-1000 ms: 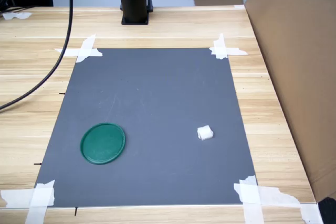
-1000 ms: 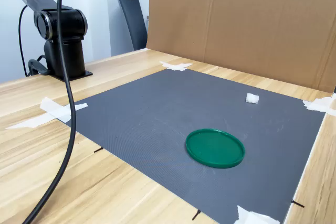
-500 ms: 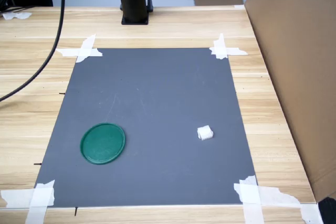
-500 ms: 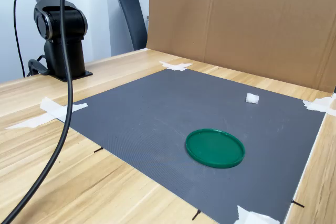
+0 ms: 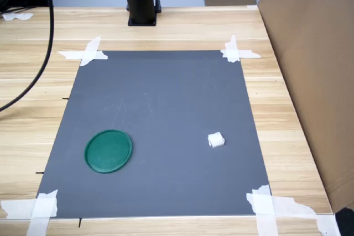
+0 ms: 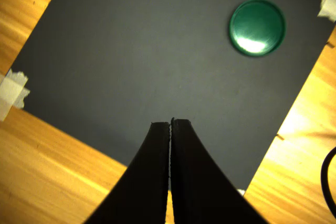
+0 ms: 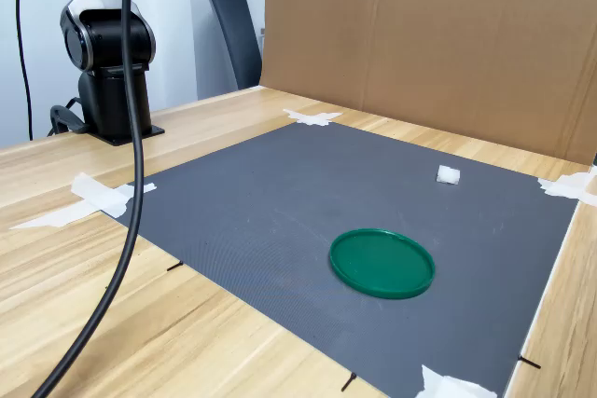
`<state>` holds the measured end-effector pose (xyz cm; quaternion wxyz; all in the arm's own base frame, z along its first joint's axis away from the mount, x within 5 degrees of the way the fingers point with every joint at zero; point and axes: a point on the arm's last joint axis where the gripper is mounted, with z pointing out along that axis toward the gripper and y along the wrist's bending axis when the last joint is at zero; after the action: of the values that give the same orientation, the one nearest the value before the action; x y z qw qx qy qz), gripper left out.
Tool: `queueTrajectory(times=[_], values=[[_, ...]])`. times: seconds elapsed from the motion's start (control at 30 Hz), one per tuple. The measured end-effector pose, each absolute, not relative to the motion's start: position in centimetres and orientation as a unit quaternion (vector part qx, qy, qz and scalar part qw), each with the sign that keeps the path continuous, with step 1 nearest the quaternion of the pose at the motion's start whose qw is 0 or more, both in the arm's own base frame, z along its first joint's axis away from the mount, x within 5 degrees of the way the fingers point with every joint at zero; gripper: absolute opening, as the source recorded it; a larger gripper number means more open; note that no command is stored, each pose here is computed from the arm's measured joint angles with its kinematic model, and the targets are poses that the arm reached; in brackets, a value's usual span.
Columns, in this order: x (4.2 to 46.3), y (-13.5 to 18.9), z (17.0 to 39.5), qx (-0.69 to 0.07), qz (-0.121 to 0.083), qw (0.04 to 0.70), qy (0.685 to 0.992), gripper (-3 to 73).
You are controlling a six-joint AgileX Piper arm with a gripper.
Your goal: Grasp a white terminal and put it in the green lid.
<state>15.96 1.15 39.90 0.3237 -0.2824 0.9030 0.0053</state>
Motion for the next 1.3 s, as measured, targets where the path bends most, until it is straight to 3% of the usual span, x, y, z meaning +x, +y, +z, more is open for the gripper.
queueTrajectory(times=[0.23,0.4,0.63,0.83,1.2,1.3], values=[[20.9,0.8,43.6,-0.254,0.000,0.348,0.902,-2.8],[22.3,0.7,44.5,-0.240,0.003,0.356,0.903,-2.8],[25.4,0.7,43.2,-0.224,0.019,0.326,0.918,-2.8],[26.4,3.9,41.9,-0.258,-0.023,0.289,0.922,-2.8],[27.9,6.2,41.5,-0.277,-0.010,0.285,0.918,-2.8],[30.7,7.6,42.1,-0.327,-0.031,0.294,0.898,-2.2]])
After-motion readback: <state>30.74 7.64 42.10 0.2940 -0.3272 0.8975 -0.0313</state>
